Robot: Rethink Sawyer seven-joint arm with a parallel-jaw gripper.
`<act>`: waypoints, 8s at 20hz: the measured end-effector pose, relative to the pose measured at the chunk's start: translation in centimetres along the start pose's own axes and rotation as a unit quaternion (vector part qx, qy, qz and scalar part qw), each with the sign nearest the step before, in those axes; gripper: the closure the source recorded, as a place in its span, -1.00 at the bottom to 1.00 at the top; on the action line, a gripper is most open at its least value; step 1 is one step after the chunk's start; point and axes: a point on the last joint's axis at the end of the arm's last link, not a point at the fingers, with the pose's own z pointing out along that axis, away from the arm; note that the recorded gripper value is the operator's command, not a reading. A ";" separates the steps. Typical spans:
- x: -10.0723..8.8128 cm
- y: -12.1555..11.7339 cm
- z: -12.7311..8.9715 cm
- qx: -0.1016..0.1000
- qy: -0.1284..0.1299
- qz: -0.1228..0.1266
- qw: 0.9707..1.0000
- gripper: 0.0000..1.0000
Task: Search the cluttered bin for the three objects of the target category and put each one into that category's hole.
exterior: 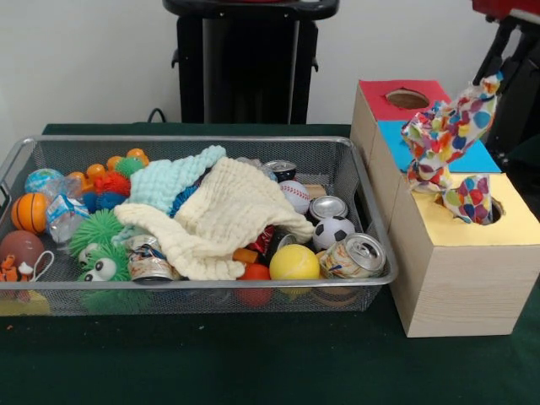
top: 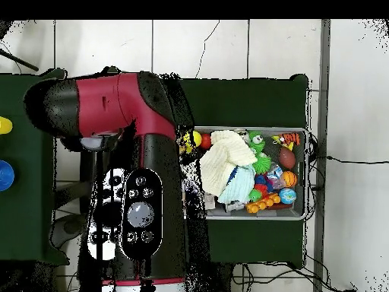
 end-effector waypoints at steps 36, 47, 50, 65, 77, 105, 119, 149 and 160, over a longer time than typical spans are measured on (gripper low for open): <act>1.9 2.3 9.8 -0.064 -0.063 0.041 0.995 1.00; 3.9 4.8 8.1 -0.066 -0.045 0.055 0.995 1.00; 3.9 4.8 8.0 -0.067 -0.044 0.061 0.995 1.00; 3.9 4.8 9.0 -0.067 -0.035 0.078 0.994 1.00; 3.6 5.2 12.6 -0.065 -0.050 0.077 0.994 1.00; 3.5 5.6 18.7 -0.063 -0.079 0.076 0.992 1.00; 3.2 5.2 19.9 -0.063 -0.084 0.079 0.991 1.00; 2.5 4.3 20.1 -0.068 -0.082 0.088 0.990 1.00; 2.5 4.3 20.1 -0.068 -0.082 0.088 0.990 1.00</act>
